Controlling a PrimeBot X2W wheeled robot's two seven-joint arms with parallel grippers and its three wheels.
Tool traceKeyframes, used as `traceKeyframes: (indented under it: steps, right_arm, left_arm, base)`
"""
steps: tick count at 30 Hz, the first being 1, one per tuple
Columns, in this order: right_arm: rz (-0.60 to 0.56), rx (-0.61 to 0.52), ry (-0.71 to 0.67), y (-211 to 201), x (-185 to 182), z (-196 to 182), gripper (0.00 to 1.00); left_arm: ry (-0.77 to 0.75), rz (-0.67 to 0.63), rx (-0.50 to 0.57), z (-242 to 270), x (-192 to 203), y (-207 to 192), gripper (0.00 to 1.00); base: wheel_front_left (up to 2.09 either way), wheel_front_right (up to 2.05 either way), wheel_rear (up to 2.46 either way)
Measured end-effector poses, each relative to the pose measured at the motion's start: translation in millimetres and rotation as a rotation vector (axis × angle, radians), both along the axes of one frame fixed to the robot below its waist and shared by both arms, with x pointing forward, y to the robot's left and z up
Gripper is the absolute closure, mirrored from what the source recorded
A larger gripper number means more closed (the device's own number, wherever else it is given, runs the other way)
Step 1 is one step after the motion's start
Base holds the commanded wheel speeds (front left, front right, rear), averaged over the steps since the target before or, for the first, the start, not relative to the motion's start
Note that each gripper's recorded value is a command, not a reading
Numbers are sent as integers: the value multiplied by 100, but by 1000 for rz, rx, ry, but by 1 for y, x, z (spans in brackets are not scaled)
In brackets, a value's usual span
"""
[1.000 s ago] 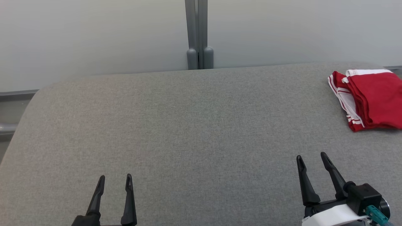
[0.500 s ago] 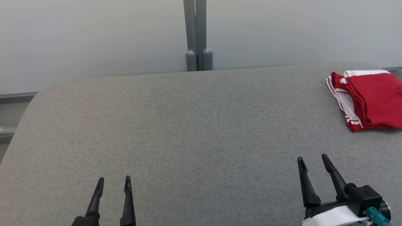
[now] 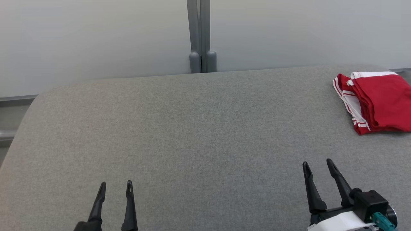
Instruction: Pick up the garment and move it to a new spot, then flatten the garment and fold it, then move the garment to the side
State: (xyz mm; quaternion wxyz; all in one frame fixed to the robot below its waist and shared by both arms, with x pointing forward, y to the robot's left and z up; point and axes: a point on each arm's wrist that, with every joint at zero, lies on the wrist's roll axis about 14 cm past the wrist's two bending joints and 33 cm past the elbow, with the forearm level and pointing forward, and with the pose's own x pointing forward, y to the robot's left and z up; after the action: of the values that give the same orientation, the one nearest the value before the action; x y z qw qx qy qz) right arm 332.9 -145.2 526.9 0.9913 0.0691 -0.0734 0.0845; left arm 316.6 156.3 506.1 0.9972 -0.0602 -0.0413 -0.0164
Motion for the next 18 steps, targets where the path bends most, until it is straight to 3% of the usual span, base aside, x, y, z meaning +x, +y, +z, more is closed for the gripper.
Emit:
traceKeyframes:
  steps: [5,18]
  right_arm:
    - [-1,5,52,0,-3,-16,100]
    - [-38,238,128,-13,2,-25,100]
  left_arm:
    - [47,-3,-10,-15,-3,-1,100]
    - [118,29,-250,-26,3,9,100]
  base:
    - [0,0,0]
    - [0,0,0]
